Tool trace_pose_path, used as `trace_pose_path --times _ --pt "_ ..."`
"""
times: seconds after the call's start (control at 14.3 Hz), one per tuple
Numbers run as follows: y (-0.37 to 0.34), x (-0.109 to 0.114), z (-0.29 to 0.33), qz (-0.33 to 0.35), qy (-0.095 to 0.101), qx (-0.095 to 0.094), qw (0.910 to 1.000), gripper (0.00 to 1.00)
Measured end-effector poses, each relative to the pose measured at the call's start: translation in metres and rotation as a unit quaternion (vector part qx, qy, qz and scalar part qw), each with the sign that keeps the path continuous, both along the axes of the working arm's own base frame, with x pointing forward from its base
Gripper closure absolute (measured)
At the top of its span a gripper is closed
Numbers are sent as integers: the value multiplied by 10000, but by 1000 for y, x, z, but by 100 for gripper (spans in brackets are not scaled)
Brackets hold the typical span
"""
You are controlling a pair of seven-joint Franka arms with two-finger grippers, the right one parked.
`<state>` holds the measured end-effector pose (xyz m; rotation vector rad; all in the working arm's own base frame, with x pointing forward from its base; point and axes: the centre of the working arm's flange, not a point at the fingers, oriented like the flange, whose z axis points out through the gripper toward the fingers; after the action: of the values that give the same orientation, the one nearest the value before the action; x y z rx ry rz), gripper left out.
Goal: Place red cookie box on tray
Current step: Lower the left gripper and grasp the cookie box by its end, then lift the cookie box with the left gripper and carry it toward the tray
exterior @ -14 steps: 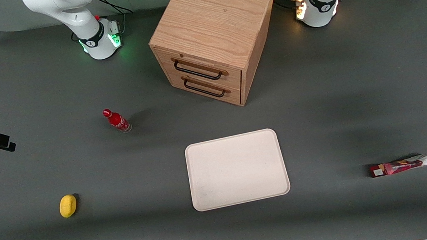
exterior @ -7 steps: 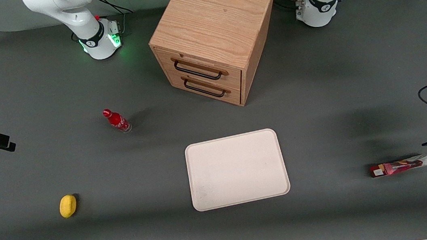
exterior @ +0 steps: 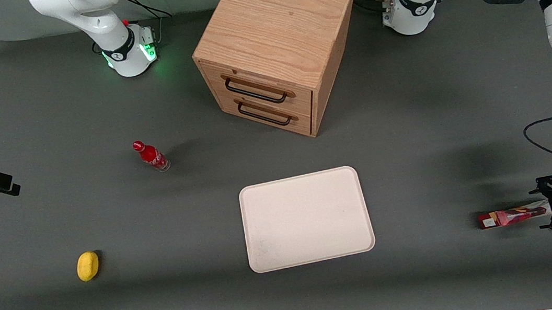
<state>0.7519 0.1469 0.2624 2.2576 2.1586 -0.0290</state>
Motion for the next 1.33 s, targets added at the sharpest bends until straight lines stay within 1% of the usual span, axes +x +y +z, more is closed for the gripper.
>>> trace_pose_path --times 0.07,0.14,0.21,0.28,0.42,0.49,0.7,0.77,0.91,1.12,1.19,1.33 --pt "0 0 0 6 -4 1 10000 0" --pt "0 0 0 10 -13 2 10000 7" --pt "0 0 0 12 -22 4 10000 18" --pt "0 1 0 13 -28 5 10000 31" --pt "0 1 0 13 -37 7 10000 51" --pt "0 1 1 13 -44 9 10000 63" --pt "0 1 3 14 -66 13 10000 92" --pt "0 2 4 14 -93 18 10000 98" --pt "1 6 16 15 -204 38 9998 97" --pt "3 13 56 21 -473 95 9988 97" --pt "4 13 79 25 -526 109 9986 97" --pt "4 9 129 24 -524 115 9986 97"
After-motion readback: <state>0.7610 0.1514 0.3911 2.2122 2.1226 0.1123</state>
